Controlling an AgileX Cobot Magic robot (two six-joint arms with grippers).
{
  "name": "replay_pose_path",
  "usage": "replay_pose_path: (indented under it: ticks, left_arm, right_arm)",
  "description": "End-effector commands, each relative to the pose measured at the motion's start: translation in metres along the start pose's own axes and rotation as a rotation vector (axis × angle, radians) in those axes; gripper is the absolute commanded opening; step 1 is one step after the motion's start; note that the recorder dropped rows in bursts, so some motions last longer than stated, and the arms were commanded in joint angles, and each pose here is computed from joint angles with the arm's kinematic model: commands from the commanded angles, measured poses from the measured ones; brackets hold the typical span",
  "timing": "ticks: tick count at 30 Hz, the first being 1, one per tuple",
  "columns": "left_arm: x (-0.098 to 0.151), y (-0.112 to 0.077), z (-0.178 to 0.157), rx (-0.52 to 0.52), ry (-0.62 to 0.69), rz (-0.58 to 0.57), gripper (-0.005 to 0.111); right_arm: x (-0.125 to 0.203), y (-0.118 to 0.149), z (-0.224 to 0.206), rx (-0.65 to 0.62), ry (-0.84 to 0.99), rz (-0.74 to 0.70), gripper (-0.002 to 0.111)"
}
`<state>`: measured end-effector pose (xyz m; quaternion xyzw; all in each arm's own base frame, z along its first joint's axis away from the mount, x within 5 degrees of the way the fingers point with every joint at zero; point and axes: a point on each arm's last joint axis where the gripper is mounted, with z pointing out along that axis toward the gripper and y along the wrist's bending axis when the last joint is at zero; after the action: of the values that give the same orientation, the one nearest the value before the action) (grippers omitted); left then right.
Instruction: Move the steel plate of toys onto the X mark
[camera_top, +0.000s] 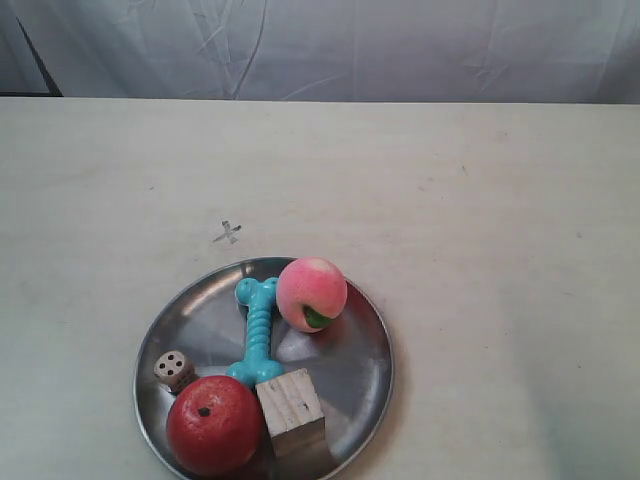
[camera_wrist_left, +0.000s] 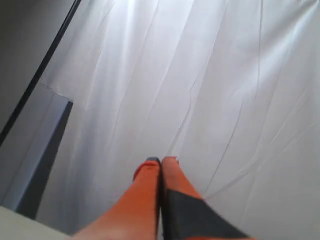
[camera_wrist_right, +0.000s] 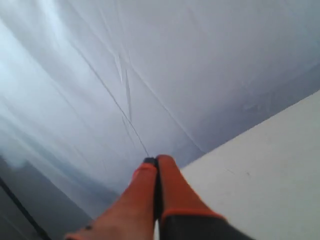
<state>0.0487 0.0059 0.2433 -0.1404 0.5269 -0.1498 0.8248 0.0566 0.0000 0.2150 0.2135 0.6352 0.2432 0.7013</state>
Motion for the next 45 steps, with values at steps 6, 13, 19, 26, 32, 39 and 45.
replay_pose_path:
  ticks: [6, 13, 19, 26, 32, 39, 45]
  left_arm:
    - [-0.014, -0.003, -0.002, 0.058, -0.161, -0.221, 0.0]
    - [-0.015, -0.004, -0.002, 0.062, -0.173, -0.221, 0.0]
    - [-0.02, -0.01, 0.006, 0.009, -0.002, -0.377, 0.0]
    - [-0.07, -0.037, 0.077, -0.148, 0.375, 0.023, 0.0]
    - [-0.058, -0.042, 0.168, -0.196, 0.905, 0.258, 0.0]
    - [0.041, -0.022, 0.222, -0.108, 1.462, 0.162, 0.0]
    - [0.141, 0.01, 0.218, -0.059, 1.86, 0.029, 0.013]
  right_arm:
    - [-0.011, -0.005, -0.001, 0.032, -0.134, 0.32, 0.0]
    - [-0.016, -0.007, -0.002, 0.042, -0.188, 0.321, 0.0]
    - [-0.006, 0.0, 0.003, 0.036, -0.03, 0.414, -0.001]
    - [-0.058, 0.056, 0.042, 0.0, 0.139, 0.051, -0.001]
    - [-0.069, 0.089, 0.123, 0.041, 0.68, -0.214, -0.001]
    - [-0.016, 0.062, 0.205, 0.116, 1.151, -0.195, -0.001]
    - [0.064, 0.025, 0.216, 0.076, 1.45, 0.015, 0.056]
